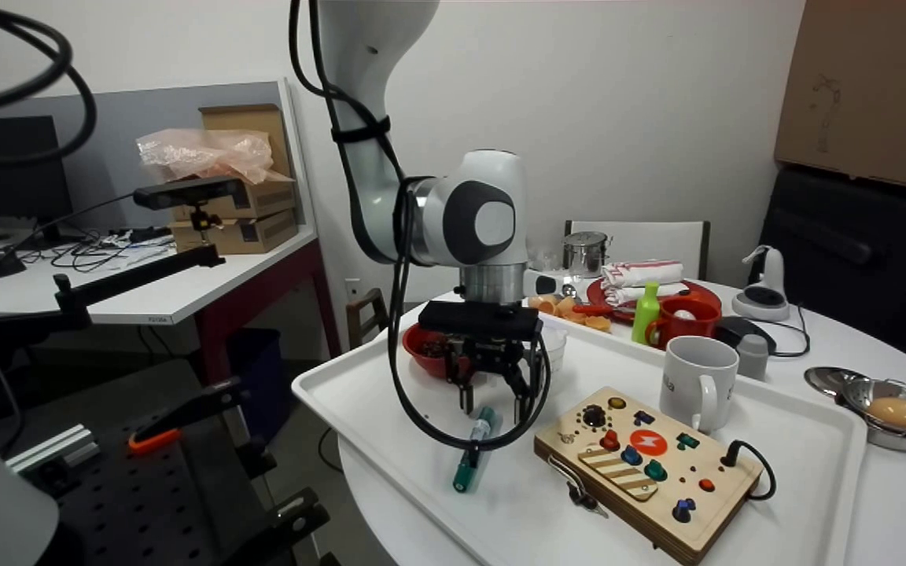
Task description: Pick up the pen from the tray and put it in the mug cup.
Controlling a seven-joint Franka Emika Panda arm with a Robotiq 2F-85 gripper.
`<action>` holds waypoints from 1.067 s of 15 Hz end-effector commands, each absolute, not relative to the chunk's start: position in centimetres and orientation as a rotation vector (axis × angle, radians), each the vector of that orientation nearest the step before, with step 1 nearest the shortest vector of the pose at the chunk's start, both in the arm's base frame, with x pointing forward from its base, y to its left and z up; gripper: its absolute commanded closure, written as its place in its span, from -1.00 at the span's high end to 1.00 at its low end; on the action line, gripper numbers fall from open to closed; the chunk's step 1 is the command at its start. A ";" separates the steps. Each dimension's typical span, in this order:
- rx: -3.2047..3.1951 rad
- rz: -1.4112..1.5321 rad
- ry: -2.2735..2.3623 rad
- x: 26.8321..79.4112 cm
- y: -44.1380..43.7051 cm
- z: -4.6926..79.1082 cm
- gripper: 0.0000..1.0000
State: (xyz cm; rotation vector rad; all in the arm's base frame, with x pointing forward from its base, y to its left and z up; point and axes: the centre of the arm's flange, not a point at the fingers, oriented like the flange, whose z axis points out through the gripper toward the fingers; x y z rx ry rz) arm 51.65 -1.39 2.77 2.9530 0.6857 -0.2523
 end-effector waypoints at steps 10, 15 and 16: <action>2.887 -0.235 0.734 52.1 -1.4 3.2 -0.89; 2.940 -0.213 0.683 51.9 -2.4 6.2 -0.89; 2.941 -0.199 0.671 51.9 -2.8 7.3 -0.89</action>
